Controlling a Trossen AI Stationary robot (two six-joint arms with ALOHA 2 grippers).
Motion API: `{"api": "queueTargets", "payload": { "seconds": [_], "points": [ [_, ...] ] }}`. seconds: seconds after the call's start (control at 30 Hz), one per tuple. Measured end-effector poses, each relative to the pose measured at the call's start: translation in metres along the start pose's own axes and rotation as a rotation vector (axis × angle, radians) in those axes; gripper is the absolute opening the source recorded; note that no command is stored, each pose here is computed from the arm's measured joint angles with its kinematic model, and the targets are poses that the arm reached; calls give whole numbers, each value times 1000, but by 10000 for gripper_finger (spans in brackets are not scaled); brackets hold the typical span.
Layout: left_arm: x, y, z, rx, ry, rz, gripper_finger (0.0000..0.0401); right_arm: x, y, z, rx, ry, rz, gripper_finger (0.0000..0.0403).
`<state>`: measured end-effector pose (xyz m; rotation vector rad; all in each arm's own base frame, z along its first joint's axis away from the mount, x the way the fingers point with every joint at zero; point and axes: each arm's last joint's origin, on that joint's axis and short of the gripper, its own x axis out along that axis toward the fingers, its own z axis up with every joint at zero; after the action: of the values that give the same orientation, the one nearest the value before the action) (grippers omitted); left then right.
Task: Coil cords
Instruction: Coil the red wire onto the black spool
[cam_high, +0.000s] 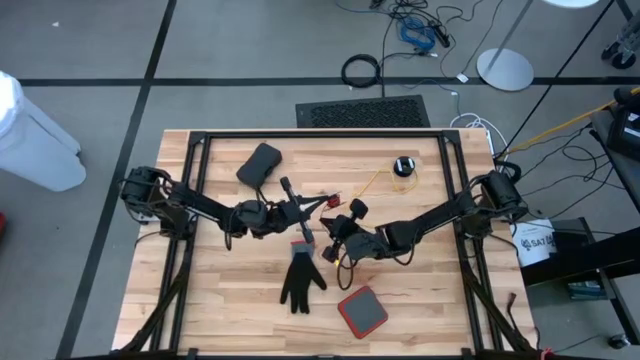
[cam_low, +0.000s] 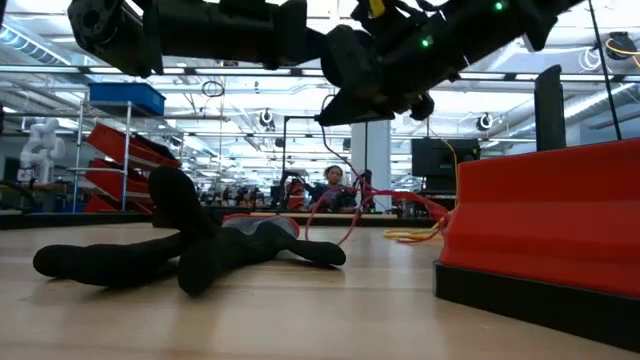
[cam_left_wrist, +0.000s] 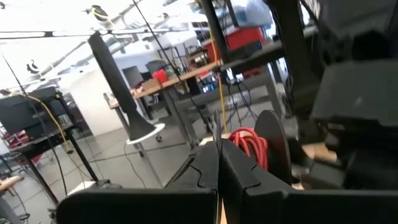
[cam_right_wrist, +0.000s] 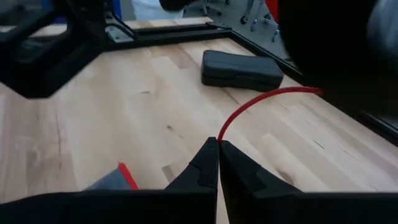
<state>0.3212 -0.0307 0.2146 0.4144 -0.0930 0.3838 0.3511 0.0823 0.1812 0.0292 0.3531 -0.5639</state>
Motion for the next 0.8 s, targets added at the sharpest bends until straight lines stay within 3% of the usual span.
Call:
{"api": "queueTargets", "payload": {
  "seconds": [0.8],
  "points": [
    [-10,-7,-28,229,206,-63,0,-21,4,21,-63,37,23,0]
  ]
}}
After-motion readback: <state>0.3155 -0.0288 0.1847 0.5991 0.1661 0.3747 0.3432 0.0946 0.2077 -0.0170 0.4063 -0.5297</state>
